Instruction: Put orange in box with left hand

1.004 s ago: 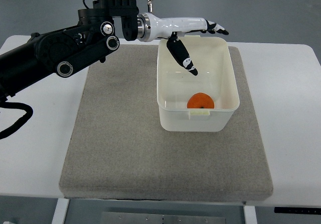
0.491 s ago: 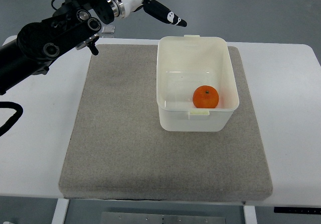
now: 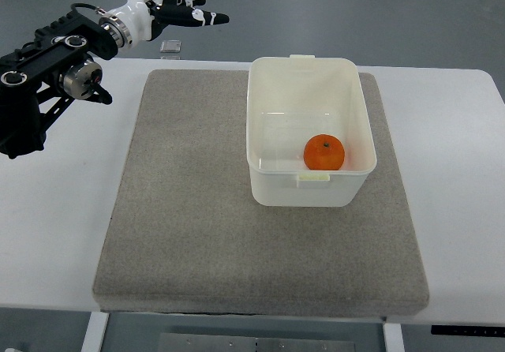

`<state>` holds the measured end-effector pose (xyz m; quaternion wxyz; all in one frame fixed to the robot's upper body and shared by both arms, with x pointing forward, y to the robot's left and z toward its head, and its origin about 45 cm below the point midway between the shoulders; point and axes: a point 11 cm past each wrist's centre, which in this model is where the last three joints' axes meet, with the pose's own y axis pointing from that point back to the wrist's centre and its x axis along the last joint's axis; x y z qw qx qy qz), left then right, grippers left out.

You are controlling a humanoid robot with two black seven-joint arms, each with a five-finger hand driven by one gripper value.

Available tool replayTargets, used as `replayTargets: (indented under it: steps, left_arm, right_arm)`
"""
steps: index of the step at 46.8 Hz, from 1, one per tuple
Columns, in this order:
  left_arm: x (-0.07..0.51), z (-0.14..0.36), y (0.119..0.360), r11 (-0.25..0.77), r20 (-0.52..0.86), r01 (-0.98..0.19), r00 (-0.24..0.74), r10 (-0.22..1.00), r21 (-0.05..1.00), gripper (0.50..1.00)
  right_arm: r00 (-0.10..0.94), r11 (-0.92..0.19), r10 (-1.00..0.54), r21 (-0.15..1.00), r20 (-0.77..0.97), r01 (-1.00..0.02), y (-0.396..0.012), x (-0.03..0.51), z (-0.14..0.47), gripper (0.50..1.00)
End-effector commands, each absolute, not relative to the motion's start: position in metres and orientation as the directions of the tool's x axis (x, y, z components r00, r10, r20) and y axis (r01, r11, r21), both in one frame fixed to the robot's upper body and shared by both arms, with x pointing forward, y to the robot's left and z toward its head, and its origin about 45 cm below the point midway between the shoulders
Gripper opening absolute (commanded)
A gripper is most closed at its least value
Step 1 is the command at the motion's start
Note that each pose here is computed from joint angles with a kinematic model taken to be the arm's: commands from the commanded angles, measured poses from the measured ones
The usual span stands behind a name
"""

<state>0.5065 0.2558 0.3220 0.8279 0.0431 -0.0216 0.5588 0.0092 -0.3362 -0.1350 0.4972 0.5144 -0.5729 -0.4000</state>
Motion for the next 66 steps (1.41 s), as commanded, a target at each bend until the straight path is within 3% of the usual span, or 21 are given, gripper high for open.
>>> replayTargets:
  steps: [1,12,21,28,41,52,66]
  left_arm:
    - [0.501,0.306,0.27,0.341,0.002,-0.939,0.341,0.94,0.055,0.999]
    - [0.495,0.29,0.31,0.358,-0.061,-0.93,0.354,0.933,0.084,0.999]
    - [0.492,0.279,0.354,0.371,-0.231,-0.925,0.345,0.91,0.081,0.999]
    - [0.489,0.27,0.374,0.369,-0.299,-0.924,0.324,0.898,0.106,0.999]
    - [0.489,0.268,0.368,0.382,-0.474,-0.917,0.287,0.832,0.114,0.999]
    - [0.492,0.262,0.35,0.41,-0.495,-0.905,0.307,0.813,0.112,0.999]
    - [0.493,0.264,0.348,0.413,-0.496,-0.904,0.311,0.811,0.108,0.999]
  right_arm:
    - [0.023,0.15,-0.987,0.97,0.157,-0.192,-0.336,0.009,-0.135,0.926]
    - [0.023,0.151,-0.987,0.97,0.158,-0.192,-0.336,0.009,-0.135,0.926]
    - [0.023,0.151,-0.987,0.97,0.158,-0.192,-0.336,0.009,-0.135,0.926]
    - [0.024,0.149,-0.987,0.97,0.157,-0.192,-0.336,0.009,-0.135,0.926]
    - [0.024,0.149,-0.987,0.97,0.157,-0.192,-0.336,0.009,-0.135,0.926]
    - [0.023,0.151,-0.987,0.97,0.158,-0.192,-0.336,0.009,-0.135,0.926]
    - [0.024,0.149,-0.987,0.97,0.157,-0.192,-0.336,0.009,-0.135,0.926]
